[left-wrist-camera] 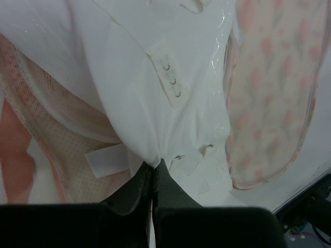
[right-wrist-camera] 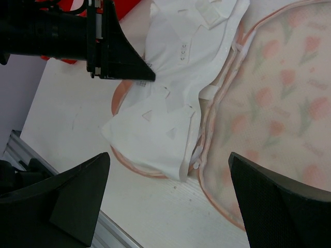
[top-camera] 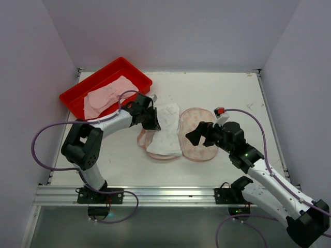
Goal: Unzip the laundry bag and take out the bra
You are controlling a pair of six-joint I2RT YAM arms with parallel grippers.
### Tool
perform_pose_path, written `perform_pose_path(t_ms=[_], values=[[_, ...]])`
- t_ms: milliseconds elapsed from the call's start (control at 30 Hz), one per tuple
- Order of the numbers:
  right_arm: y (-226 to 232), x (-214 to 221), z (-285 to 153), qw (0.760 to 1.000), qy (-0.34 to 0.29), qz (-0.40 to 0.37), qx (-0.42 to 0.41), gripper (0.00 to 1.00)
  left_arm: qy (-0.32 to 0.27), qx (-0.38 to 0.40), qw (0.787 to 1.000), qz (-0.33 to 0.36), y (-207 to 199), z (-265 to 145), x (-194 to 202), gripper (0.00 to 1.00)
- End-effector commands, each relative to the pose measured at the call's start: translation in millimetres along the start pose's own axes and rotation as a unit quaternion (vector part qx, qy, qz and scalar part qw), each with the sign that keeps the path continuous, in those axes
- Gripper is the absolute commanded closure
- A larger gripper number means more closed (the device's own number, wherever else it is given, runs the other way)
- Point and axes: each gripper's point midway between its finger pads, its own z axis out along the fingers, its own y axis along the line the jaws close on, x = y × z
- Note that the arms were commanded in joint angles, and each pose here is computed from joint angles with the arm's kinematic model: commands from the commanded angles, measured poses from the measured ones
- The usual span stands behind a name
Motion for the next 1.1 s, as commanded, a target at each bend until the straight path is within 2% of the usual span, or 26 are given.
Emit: perform_pose_path(t_ms=[0, 367, 433, 567, 600, 667, 733, 767, 833, 1000, 1033, 1067], values=[[4, -14, -1, 1.0, -0.026, -0.011, -0.004, 0.01, -0.044, 0.056, 0.997, 0.036, -43, -36, -23, 1.0], [14, -56, -35, 0.994, -0.106, -0.025, 0.005, 0.01, -0.184, 0.14, 0.969, 0.089, -120, -140, -84, 1.0], [11, -63, -40, 0.992, -0.118, -0.031, 0.017, 0.01, -0.233, 0.139, 0.959, 0.081, -128, -166, -105, 1.0], [18, -75, -46, 0.99, -0.132, -0.038, 0.013, 0.01, -0.32, 0.12, 0.94, 0.001, -109, -208, -152, 1.0], [19, -75, -46, 0.991, -0.13, -0.038, 0.011, 0.01, -0.345, 0.113, 0.932, -0.024, -92, -221, -171, 1.0], [22, -78, -46, 0.991, -0.13, -0.039, 0.007, 0.01, -0.369, 0.116, 0.92, -0.063, -80, -241, -193, 1.0], [24, -77, -44, 0.991, -0.124, -0.045, 0.004, 0.01, -0.407, 0.095, 0.904, -0.09, -57, -263, -216, 1.0], [25, -79, -44, 0.991, -0.124, -0.049, 0.003, 0.01, -0.439, 0.082, 0.888, -0.11, -46, -283, -233, 1.0], [26, -80, -42, 0.991, -0.121, -0.051, 0.002, 0.01, -0.473, 0.08, 0.868, -0.128, -38, -305, -247, 1.0], [34, -80, -36, 0.991, -0.115, -0.059, -0.016, 0.01, -0.575, 0.048, 0.79, -0.21, 2, -353, -280, 1.0], [33, -79, -33, 0.992, -0.111, -0.059, -0.015, 0.01, -0.58, 0.038, 0.781, -0.228, 15, -347, -280, 1.0], [34, -79, -32, 0.992, -0.108, -0.061, -0.018, 0.01, -0.602, 0.032, 0.753, -0.263, 28, -354, -281, 1.0]])
